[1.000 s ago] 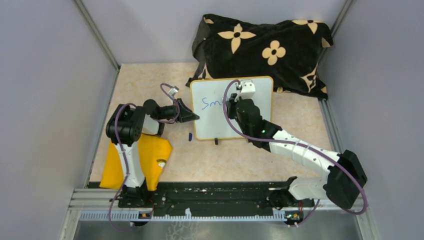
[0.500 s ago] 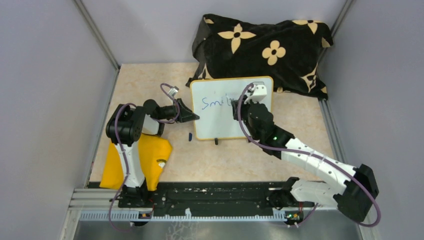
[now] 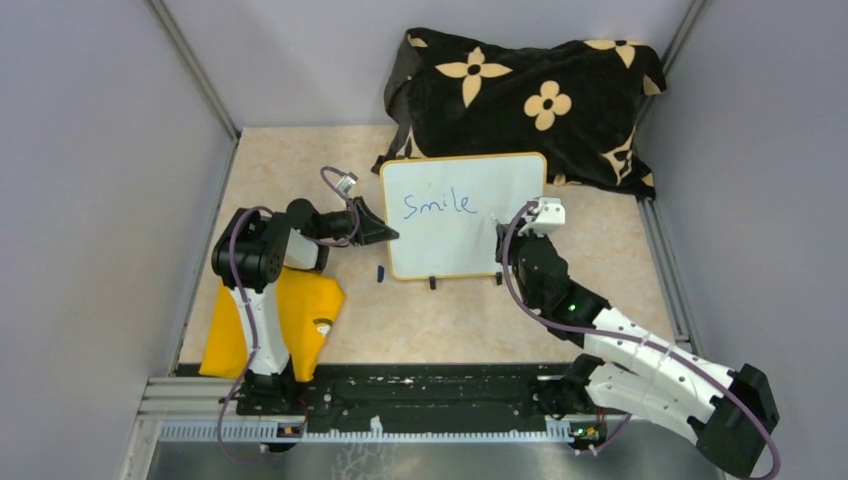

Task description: Write a sentence on the whiteboard

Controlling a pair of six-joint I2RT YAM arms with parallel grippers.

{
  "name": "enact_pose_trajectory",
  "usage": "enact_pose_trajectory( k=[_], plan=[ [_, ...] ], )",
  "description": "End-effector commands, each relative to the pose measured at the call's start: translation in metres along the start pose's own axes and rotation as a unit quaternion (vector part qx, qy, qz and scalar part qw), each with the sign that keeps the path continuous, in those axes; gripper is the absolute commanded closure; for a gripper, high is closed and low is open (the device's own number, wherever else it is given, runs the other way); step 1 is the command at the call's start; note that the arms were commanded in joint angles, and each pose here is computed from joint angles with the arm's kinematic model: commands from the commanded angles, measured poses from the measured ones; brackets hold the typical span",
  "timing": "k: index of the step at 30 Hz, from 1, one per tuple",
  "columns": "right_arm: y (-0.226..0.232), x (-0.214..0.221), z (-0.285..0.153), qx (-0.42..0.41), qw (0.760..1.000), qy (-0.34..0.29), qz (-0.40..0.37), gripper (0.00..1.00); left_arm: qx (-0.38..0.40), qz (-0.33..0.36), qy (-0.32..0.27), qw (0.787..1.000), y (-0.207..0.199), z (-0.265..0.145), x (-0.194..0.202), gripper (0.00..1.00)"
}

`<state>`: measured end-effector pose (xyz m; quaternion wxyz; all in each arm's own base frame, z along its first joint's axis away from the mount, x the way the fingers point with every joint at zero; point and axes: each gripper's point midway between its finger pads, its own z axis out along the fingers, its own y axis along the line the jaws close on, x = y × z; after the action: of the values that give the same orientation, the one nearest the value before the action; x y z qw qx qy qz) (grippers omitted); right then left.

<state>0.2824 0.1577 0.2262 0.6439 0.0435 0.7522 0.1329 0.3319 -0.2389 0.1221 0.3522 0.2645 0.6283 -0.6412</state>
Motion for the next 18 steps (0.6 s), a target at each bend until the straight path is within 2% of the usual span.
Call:
enact_pose_trajectory(
  k=[1,7,18],
  plan=[
    [-0.009,-0.019,0.000,0.032,0.999,-0.023,0.025,1.00,0.030,0.094,-0.012,0.995,-0.011,0.004,-0.003,1.00],
    [-0.008,-0.017,0.003,0.029,0.999,-0.017,-0.009,1.00,0.029,0.093,-0.012,0.995,-0.010,0.004,-0.003,1.00],
    [0.018,-0.020,0.010,-0.026,0.999,-0.010,-0.034,1.00,0.030,0.091,-0.011,0.995,-0.010,0.004,-0.002,1.00]
  ],
)
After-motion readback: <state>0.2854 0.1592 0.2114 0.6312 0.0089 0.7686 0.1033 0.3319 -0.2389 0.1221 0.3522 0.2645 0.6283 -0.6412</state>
